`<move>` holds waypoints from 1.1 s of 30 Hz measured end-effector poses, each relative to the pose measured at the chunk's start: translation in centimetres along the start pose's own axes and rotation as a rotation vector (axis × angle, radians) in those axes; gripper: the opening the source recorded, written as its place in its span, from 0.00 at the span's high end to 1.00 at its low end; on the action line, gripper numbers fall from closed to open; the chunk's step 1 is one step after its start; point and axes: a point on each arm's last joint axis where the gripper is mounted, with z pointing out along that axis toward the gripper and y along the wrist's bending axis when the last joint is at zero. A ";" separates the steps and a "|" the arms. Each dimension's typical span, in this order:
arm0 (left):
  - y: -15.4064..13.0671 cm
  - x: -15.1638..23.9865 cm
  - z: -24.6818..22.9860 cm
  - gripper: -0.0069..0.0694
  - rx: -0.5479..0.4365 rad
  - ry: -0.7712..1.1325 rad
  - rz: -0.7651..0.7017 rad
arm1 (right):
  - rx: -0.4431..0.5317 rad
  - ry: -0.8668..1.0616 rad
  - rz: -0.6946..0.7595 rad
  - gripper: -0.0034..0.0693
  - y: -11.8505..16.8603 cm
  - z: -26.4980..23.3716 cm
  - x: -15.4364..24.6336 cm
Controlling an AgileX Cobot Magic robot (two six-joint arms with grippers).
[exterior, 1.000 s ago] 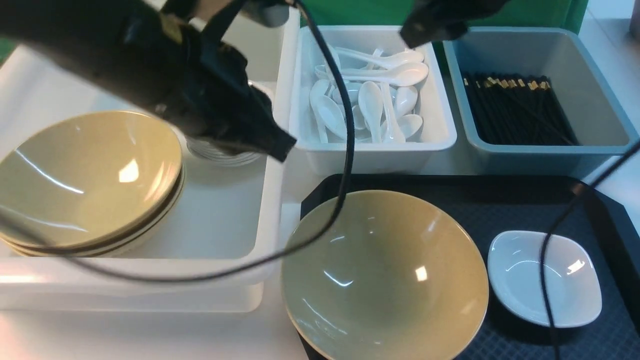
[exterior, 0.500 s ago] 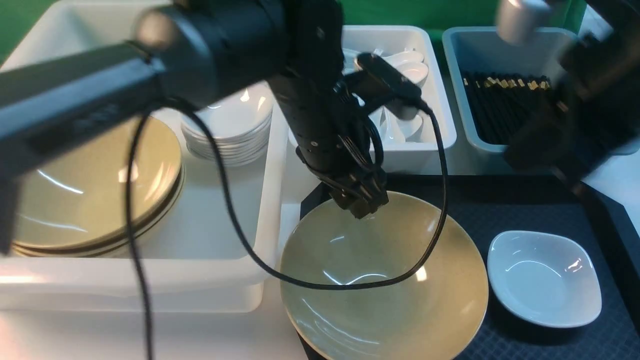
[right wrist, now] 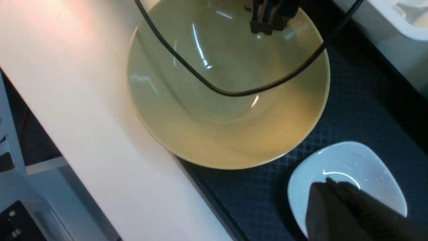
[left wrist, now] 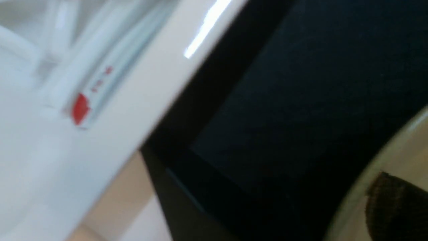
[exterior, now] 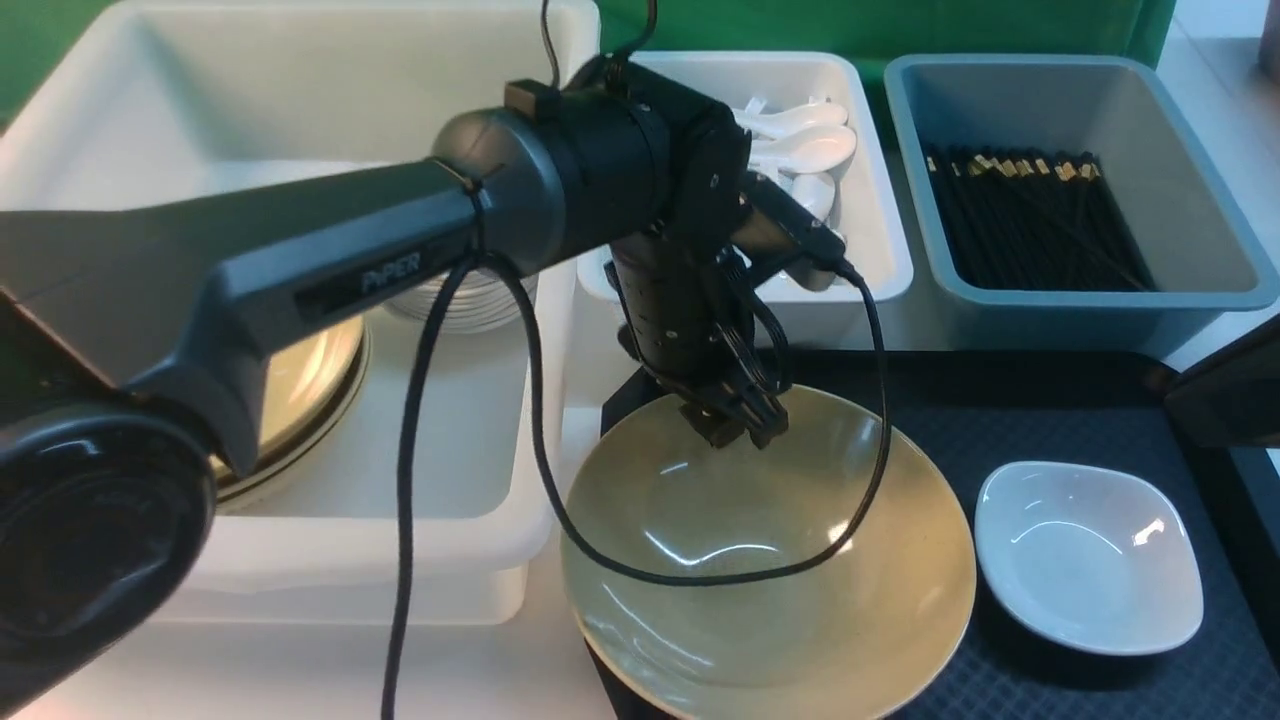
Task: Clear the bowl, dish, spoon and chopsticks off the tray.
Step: Use the left arm to grab the yellow noodle bowl on the left, then use the left arm to put the noodle bowl into the large storage box on the left
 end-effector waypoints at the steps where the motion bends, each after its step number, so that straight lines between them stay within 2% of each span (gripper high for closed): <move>1: 0.0 0.0 0.1 0.66 0.005 0.010 0.004 | -0.001 0.003 0.001 0.91 0.0 0.1 0.0; 4: -0.4 0.1 -0.7 0.78 0.043 0.008 -0.029 | -0.003 0.008 0.002 0.91 -0.1 0.2 0.0; 7: -0.6 0.0 -2.6 0.85 0.058 -0.023 -0.037 | 0.002 -0.001 0.003 0.91 -0.2 0.4 -0.2; 10: -0.4 0.1 -6.8 0.90 0.086 -0.111 -0.056 | 0.019 -0.045 0.015 0.91 -0.3 0.4 -0.6; 11: -0.3 0.1 -6.8 0.90 0.092 -0.113 -0.060 | 0.021 -0.050 0.018 0.91 -0.4 0.4 -0.7; 12: 0.8 0.6 -9.7 0.89 0.120 -0.185 -0.107 | 0.022 -0.069 0.036 0.91 -0.5 0.6 -0.9; 16: 5.0 3.3 -14.9 0.90 0.141 -0.301 -0.243 | 0.013 -0.082 0.043 0.91 -0.7 0.8 -1.8; 18: 7.4 6.0 -17.9 0.90 0.146 -0.350 -0.346 | -0.008 -0.098 0.043 0.91 -0.7 0.9 -2.7; 21: 10.5 10.7 -21.5 0.90 0.080 -0.410 -0.488 | -0.059 -0.138 0.005 0.91 -0.1 0.9 -4.2; 27: 14.1 20.9 -26.5 0.90 -0.107 -0.508 -0.809 | -0.167 -0.195 -0.138 0.90 2.7 1.8 -6.4; 29: 14.6 22.9 -26.8 0.90 -0.136 -0.524 -0.881 | -0.188 -0.192 -0.176 0.90 3.4 2.4 -6.7; 31: 15.5 26.4 -27.1 0.90 -0.182 -0.555 -1.017 | -0.219 -0.178 -0.215 0.90 4.3 3.3 -7.1; 33: 15.9 27.8 -26.6 0.90 -0.195 -0.555 -1.068 | -0.227 -0.170 -0.226 0.90 4.5 3.7 -7.2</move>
